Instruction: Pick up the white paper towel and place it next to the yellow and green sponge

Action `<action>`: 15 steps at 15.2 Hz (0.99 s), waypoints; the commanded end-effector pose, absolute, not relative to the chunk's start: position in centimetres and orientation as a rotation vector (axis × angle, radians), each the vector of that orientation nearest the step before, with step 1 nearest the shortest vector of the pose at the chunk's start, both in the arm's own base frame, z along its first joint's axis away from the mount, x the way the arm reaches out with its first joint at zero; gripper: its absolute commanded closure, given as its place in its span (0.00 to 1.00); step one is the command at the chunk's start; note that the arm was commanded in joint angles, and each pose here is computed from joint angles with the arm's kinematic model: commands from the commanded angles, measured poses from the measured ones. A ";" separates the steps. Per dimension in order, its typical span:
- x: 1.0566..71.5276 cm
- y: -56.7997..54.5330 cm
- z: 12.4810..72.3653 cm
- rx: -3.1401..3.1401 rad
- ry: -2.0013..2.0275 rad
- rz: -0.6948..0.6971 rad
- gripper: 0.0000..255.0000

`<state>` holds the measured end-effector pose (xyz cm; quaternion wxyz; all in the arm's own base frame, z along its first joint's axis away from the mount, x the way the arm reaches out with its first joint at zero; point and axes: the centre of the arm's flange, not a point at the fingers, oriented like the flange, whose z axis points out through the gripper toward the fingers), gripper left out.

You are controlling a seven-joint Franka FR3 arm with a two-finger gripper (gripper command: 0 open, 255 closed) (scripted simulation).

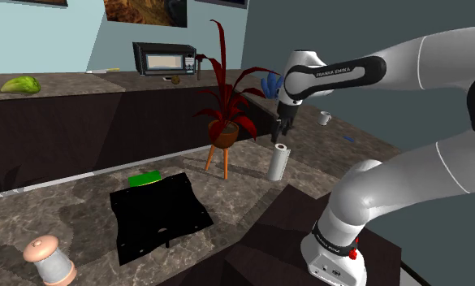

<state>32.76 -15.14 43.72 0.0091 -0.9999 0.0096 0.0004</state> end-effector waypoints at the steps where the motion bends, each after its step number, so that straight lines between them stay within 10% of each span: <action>1: 32.7 -16.9 42.1 -3.130 0.043 0.002 0.00; 15: 33.3 -28.2 31.5 -3.163 0.128 0.014 0.00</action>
